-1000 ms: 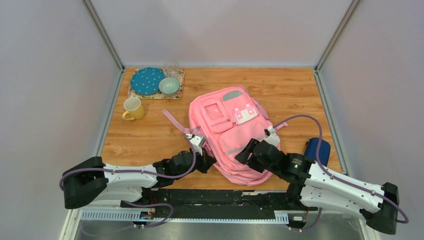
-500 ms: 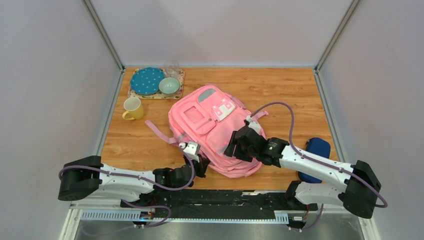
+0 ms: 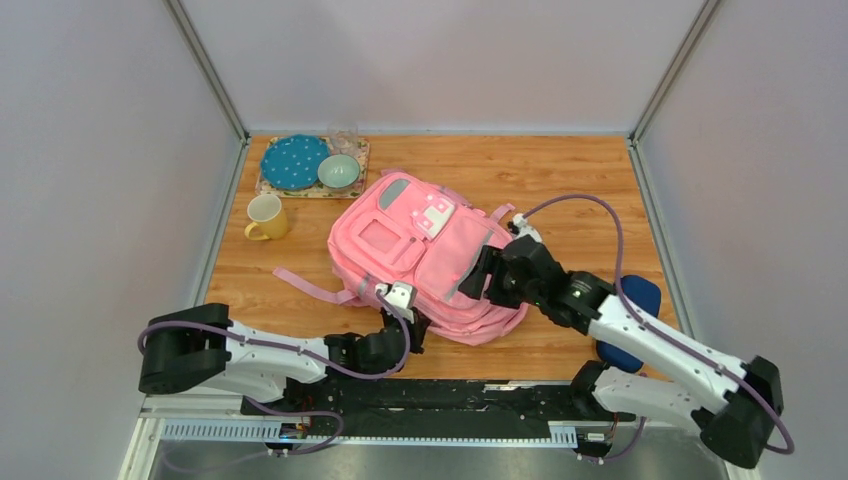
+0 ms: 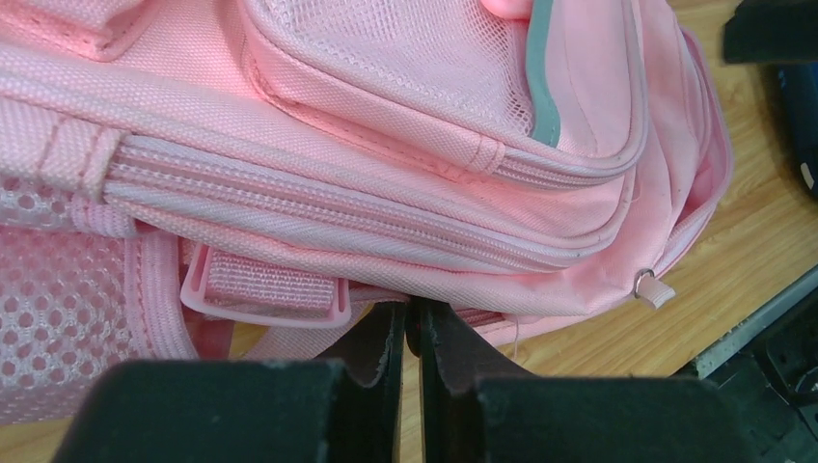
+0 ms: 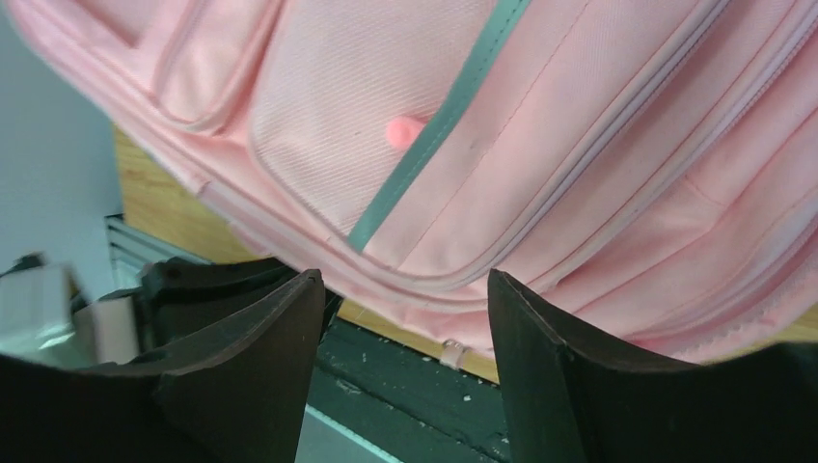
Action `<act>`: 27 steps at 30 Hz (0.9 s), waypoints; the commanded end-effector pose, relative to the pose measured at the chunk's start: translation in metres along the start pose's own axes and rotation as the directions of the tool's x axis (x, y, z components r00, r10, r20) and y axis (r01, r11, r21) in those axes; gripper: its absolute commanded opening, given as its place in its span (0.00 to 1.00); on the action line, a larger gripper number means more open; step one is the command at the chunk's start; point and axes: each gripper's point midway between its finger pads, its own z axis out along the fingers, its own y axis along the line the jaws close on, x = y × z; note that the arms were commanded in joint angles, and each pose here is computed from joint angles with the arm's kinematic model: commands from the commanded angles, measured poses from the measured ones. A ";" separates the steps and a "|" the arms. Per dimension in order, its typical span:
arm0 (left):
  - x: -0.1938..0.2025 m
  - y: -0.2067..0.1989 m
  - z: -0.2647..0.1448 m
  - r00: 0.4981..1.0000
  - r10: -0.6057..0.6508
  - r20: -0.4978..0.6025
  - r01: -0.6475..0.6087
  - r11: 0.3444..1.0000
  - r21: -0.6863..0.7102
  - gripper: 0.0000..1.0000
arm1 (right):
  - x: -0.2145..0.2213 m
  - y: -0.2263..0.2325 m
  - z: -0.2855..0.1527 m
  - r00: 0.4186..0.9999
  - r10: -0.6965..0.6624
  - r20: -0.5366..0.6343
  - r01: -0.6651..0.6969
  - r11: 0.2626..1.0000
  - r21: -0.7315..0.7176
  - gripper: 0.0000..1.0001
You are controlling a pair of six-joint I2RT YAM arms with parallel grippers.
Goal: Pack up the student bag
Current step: Zip the student bag at the center of the board.
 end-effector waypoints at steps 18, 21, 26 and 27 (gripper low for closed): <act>0.006 -0.091 0.011 0.972 0.227 -0.058 -0.176 0.873 0.455 0.00 | 0.068 0.002 -0.036 0.955 0.289 -0.061 -0.295 0.935 -0.194 0.42; 0.003 -0.085 0.009 0.962 0.272 -0.027 -0.231 0.861 0.453 0.00 | 0.068 0.000 -0.028 0.965 0.260 -0.030 -0.262 0.955 -0.141 0.39; -0.004 -0.085 0.001 0.948 0.316 0.030 -0.290 0.825 0.484 0.00 | 0.057 -0.012 -0.024 0.971 0.236 0.045 -0.234 0.971 -0.057 0.39; -0.004 -0.084 0.001 0.944 0.328 0.034 -0.302 0.821 0.485 0.00 | 0.056 -0.011 -0.024 0.972 0.231 0.049 -0.228 0.972 -0.059 0.39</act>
